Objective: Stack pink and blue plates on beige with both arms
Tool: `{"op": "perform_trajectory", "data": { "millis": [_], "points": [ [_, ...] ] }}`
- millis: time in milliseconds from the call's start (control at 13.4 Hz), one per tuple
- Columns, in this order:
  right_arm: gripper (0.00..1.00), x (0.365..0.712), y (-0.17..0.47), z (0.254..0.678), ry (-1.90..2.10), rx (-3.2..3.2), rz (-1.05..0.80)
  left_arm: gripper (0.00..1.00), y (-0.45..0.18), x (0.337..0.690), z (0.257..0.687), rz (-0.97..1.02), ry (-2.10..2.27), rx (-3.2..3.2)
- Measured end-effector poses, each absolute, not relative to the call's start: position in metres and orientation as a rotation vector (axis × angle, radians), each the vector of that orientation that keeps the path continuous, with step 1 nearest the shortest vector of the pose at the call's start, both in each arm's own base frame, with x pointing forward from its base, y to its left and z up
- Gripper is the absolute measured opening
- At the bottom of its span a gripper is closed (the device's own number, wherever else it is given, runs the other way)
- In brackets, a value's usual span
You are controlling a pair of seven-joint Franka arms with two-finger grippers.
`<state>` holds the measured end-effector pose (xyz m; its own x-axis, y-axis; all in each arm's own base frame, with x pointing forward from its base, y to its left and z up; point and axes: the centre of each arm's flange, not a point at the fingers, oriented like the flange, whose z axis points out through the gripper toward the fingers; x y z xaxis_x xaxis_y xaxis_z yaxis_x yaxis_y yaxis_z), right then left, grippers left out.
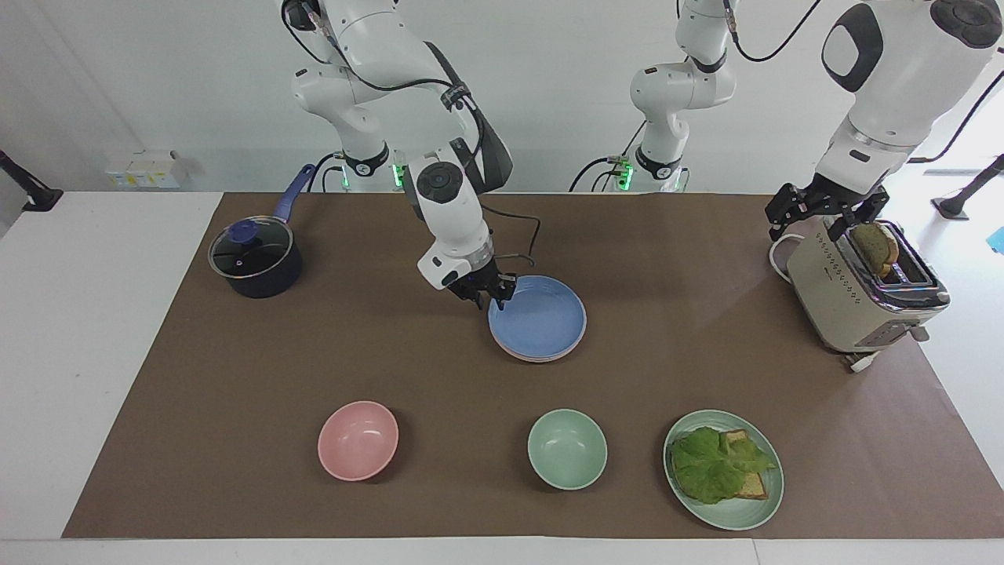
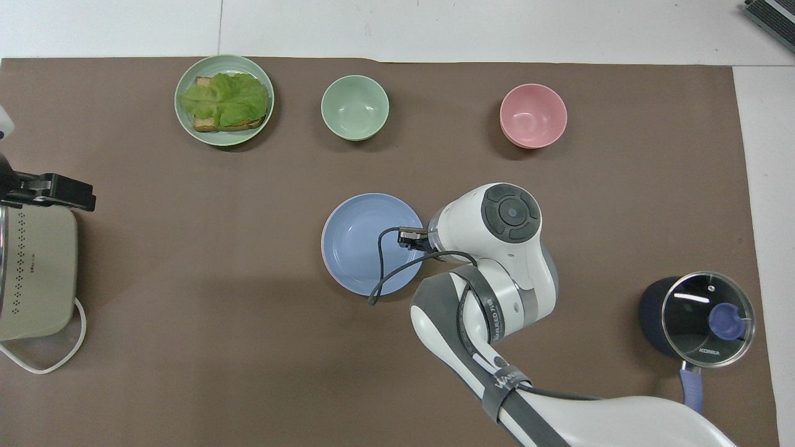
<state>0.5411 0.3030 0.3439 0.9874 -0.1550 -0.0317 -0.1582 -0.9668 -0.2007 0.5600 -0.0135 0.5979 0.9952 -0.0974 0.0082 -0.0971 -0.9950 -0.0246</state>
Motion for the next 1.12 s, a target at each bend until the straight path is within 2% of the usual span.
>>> {"op": "perform_trajectory", "data": {
  "millis": [300,374,674,1123],
  "points": [
    [0.96,0.566,0.268,0.361,0.261,-2.911,-0.046,1.00,-0.013,0.560,0.598,-0.015,0.152,-3.114],
    [1.00,0.575,0.250,0.372,0.277,-2.908,-0.084,1.00,-0.013,0.560,0.598,-0.015,0.152,-3.114],
    [1.00,0.591,0.181,0.422,0.267,-2.990,-0.185,1.00,-0.013,0.560,0.598,-0.015,0.152,-3.114],
    [1.00,0.577,0.171,0.507,0.174,-3.116,-0.208,1.00,-0.013,0.560,0.598,-0.015,0.152,-3.114]
  ]
}}
